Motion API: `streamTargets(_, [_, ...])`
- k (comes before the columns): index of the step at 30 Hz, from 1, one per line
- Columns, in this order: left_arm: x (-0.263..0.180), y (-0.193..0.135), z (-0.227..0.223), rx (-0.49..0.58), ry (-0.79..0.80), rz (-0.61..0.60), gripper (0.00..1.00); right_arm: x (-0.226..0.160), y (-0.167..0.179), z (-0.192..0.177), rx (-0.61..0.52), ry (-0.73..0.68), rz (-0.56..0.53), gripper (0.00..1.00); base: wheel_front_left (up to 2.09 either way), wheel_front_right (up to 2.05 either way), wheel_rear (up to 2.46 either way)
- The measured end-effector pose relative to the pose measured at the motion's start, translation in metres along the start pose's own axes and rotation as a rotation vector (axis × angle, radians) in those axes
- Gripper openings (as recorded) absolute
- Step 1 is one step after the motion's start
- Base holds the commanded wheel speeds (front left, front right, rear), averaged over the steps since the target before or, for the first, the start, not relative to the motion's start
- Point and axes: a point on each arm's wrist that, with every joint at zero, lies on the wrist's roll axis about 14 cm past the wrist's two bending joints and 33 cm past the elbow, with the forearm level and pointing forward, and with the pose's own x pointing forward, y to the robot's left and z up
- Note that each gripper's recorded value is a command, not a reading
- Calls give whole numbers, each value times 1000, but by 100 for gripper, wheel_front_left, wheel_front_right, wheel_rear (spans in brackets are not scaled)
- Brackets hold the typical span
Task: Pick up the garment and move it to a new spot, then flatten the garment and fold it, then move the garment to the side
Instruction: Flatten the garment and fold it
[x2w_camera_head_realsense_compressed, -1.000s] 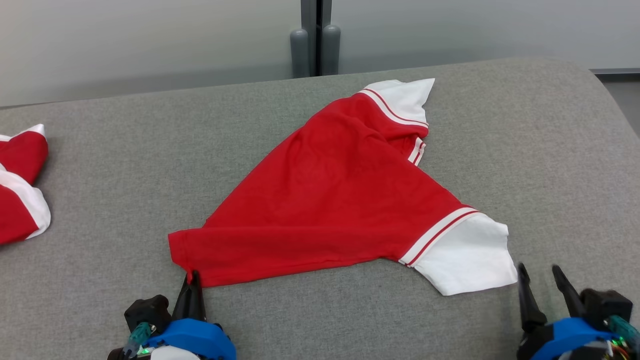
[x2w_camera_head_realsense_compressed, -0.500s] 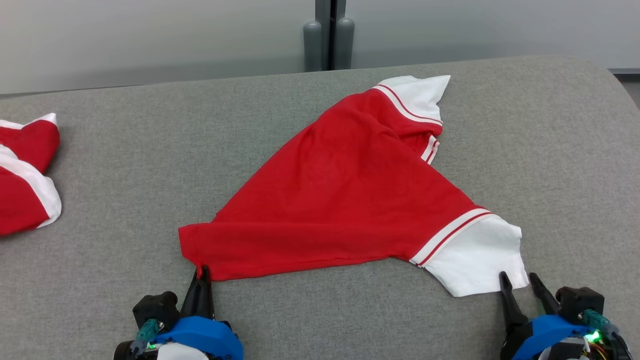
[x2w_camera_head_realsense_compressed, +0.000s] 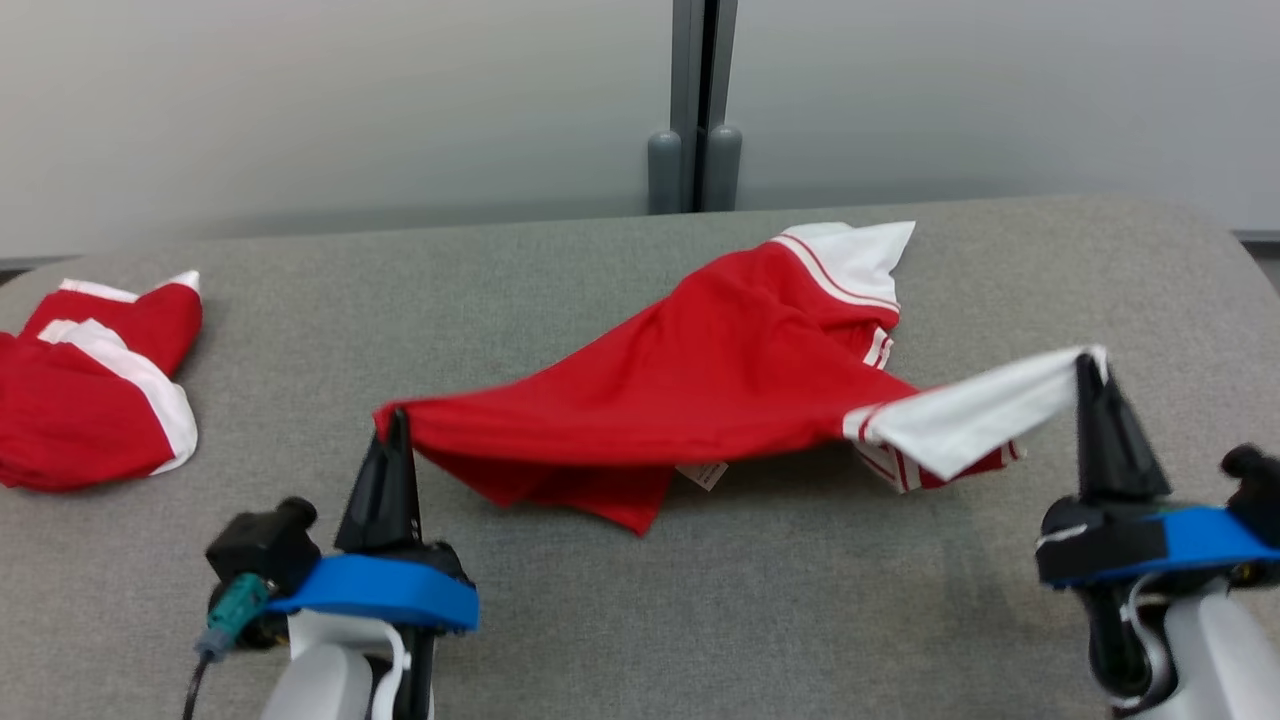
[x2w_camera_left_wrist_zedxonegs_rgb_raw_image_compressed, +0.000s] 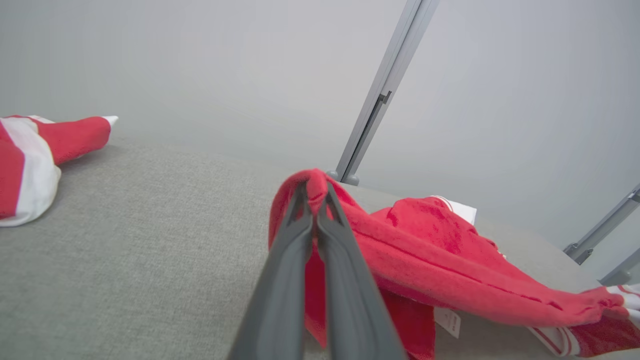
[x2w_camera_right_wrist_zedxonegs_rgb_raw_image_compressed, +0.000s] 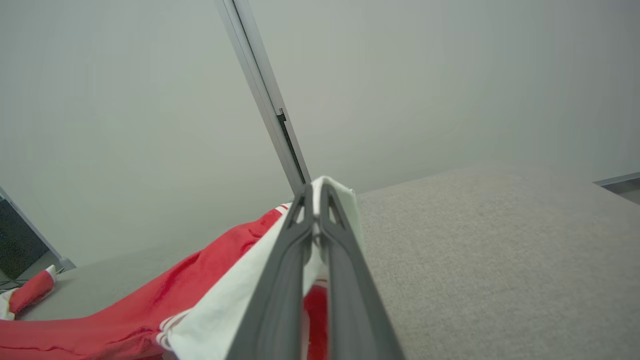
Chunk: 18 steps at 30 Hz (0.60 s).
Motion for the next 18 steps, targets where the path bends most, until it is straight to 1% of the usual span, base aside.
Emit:
streamTargets(2, [6, -10, 41, 11, -119, -32, 0, 10, 16, 49, 23, -144, 54, 0, 0, 0, 0])
streamTargets(3, [9, -17, 64, 30, -185, -54, 0, 14, 22, 77, 43, -221, 77, 0, 0, 0, 0])
streamTargets(5, [13, -32, 108, 55, -310, -101, 0, 15, 33, 130, 47, -367, 129, 0, 0, 0, 0])
streamTargets(6, [14, -40, 129, 89, -366, -128, 0, 14, 38, 156, 53, -436, 157, 0, 0, 0, 0])
streamTargets(7, [15, -49, 151, 118, -427, -159, 0, 12, 43, 181, 49, -502, 182, 0, 0, 0, 0])
streamTargets(8, [16, -57, 172, 125, -482, -181, 0, 11, 48, 203, 36, -557, 208, 0, 0, 0, 0])
streamTargets(10, [18, -69, 209, 185, -576, -228, 0, 7, 59, 243, 6, -660, 257, 0, 0, 0, 0])
streamTargets(12, [22, -80, 237, 208, -639, -256, 0, 9, 66, 273, -25, -729, 289, 0, 0, 0, 0])
streamTargets(14, [33, -86, 256, 243, -659, -265, 0, 16, 70, 296, -61, -770, 306, 0, 0, 0, 0])
streamTargets(16, [48, -92, 267, 266, -660, -269, 0, 31, 71, 308, -81, -780, 302, 0, 0, 0, 0])
streamTargets(18, [68, -95, 269, 270, -647, -264, 0, 54, 67, 311, -113, -764, 282, 0, 0, 0, 0])
